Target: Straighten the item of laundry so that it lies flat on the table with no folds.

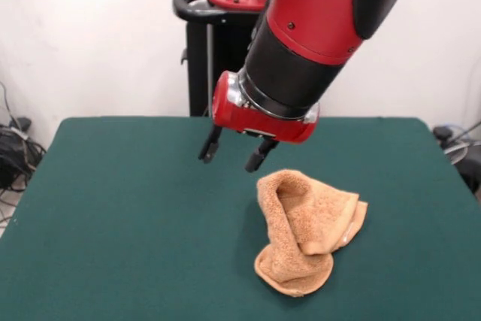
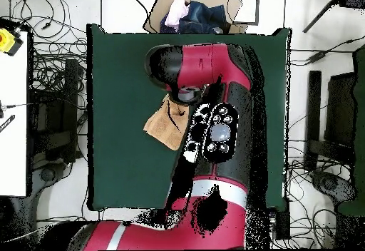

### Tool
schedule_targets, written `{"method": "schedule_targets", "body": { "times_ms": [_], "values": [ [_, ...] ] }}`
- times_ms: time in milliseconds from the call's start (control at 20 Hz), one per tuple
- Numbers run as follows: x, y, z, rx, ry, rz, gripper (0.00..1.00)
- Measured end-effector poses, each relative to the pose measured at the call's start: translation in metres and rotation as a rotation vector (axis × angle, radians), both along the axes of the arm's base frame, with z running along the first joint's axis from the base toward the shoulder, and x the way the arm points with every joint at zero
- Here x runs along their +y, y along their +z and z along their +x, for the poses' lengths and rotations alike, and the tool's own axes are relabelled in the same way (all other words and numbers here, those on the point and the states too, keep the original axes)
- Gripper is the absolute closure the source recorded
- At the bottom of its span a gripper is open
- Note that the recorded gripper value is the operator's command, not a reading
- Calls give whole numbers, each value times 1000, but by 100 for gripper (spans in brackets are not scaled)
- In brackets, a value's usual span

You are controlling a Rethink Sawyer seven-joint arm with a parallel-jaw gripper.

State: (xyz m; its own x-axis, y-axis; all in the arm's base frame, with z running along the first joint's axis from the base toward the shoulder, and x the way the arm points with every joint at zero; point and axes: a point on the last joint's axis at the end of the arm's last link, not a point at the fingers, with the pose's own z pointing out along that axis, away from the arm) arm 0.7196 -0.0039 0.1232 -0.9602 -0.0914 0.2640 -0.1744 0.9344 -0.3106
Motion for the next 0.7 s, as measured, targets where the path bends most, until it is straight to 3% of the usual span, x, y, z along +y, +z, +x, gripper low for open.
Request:
{"method": "schedule_targets", "body": {
  "times_ms": [700],
  "values": [
    [-30,-6,-3,14,-29,-15,0]
  ]
}}
